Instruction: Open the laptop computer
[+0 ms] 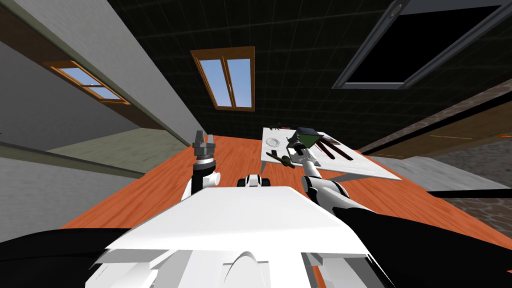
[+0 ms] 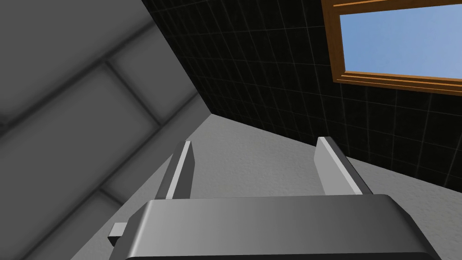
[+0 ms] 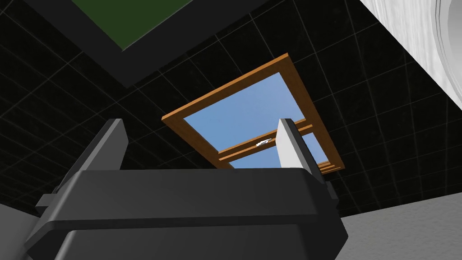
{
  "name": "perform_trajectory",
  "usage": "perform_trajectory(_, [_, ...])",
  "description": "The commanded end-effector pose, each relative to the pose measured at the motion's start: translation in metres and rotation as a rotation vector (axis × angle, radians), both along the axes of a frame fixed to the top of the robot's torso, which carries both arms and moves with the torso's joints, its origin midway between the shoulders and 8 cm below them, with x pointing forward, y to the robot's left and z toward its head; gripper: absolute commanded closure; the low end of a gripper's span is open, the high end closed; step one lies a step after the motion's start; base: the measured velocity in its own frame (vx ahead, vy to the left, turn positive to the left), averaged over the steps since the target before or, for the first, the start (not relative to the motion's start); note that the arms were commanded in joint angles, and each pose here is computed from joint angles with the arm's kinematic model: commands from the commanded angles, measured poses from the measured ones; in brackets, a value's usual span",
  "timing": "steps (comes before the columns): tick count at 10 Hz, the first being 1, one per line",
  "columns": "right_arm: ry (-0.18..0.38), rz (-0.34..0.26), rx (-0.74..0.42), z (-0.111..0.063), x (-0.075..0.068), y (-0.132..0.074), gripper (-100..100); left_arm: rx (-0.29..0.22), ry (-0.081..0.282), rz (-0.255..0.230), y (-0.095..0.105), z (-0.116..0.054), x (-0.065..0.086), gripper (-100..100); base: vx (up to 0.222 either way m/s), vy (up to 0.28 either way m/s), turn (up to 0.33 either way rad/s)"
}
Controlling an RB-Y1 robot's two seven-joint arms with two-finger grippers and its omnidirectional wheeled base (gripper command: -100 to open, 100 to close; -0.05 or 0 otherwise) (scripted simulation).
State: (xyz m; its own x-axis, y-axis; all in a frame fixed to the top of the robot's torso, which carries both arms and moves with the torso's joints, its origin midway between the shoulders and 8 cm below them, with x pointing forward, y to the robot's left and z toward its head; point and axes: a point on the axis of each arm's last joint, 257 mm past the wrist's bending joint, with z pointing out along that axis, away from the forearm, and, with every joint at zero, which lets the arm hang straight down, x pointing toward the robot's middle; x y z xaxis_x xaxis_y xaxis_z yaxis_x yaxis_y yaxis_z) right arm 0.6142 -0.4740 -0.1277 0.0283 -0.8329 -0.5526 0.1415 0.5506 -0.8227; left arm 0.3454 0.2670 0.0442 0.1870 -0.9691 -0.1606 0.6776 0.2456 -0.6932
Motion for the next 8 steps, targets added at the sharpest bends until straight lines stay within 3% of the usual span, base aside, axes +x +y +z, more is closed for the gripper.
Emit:
perform_trajectory(1, [0.040, -0.035, -0.022, 0.002, 0.004, -0.024, -100, 0.000, 0.000, 0.000, 0.000, 0.000, 0.000, 0, -0.021, 0.034, 0.027])
perform_trajectory(2, [0.040, -0.035, -0.022, 0.002, 0.004, -0.024, -100, 0.000, 0.000, 0.000, 0.000, 0.000, 0.000, 0, -0.014, 0.021, 0.011])
perform_trajectory(8, [0.118, -0.121, -0.059, 0.007, 0.005, -0.075, -100, 0.000, 0.000, 0.000, 0.000, 0.000, 0.000, 0, -0.017, 0.027, 0.028])
